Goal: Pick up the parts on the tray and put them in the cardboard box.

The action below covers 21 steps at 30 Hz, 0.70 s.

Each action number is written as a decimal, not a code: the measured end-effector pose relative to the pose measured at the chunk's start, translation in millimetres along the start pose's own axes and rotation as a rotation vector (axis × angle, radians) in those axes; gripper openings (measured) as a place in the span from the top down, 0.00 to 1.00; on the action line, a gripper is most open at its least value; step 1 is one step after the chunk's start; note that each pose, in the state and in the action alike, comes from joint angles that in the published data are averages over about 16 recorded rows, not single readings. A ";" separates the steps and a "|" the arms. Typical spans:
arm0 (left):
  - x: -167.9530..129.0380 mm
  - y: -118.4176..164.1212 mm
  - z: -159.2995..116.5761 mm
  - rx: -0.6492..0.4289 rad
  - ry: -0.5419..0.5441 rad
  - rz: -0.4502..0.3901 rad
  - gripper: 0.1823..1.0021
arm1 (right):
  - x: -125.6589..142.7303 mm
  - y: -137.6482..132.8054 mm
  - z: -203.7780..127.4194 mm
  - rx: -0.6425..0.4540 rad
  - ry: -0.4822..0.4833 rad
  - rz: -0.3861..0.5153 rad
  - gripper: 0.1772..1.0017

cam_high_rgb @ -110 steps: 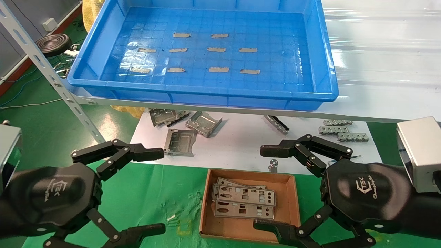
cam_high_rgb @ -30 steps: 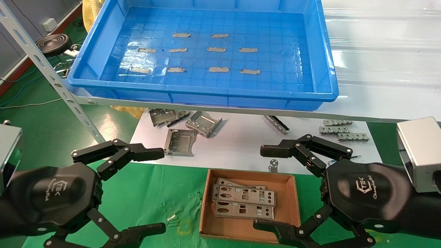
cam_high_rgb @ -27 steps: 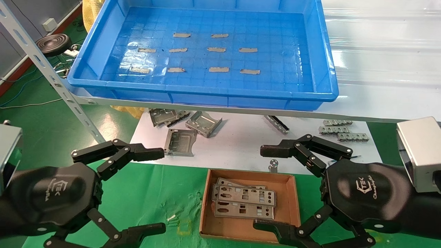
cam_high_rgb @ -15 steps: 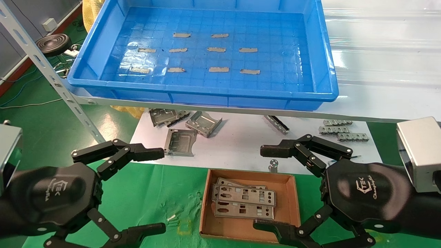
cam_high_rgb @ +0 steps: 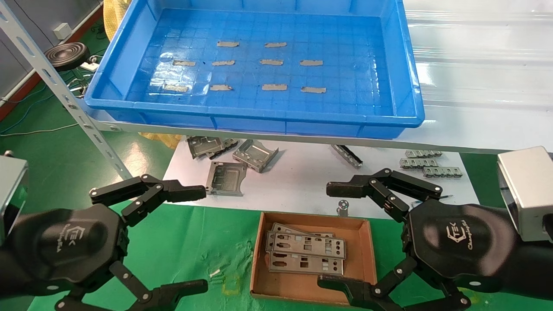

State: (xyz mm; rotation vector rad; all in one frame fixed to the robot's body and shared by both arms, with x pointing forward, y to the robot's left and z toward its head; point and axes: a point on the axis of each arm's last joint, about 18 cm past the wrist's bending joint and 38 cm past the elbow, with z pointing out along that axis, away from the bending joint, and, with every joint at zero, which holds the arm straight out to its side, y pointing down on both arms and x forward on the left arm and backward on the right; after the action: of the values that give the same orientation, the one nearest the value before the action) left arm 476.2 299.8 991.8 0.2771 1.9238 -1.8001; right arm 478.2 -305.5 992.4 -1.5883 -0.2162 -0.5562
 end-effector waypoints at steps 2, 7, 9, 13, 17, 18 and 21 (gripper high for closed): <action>0.0 0.0 0.0 0.000 0.000 0.000 0.00 | 0.0 0.0 0.0 0.000 0.000 0.000 0.00; 0.0 0.0 0.0 0.000 0.000 0.000 0.00 | 0.0 0.0 0.0 0.000 0.000 0.000 0.00; 0.0 0.0 0.0 0.000 0.000 0.000 0.00 | 0.0 0.0 0.0 0.000 0.000 0.000 0.00; 0.0 0.0 0.0 0.000 0.000 0.000 0.00 | 0.0 0.0 0.0 0.000 0.000 0.000 0.00; 0.0 0.0 0.0 0.000 0.000 0.000 0.00 | 0.0 0.0 0.0 0.000 0.000 0.000 0.00; 0.0 0.0 0.0 0.000 0.000 0.000 0.00 | 0.0 0.0 0.0 0.000 0.000 0.000 0.00; 0.0 0.0 0.0 0.000 0.000 0.000 0.00 | 0.0 0.0 0.0 0.000 0.000 0.000 0.00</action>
State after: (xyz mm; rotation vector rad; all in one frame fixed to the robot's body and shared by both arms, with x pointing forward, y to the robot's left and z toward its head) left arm 476.2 299.8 991.8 0.2771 1.9238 -1.8001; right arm 478.2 -305.5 992.4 -1.5883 -0.2162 -0.5562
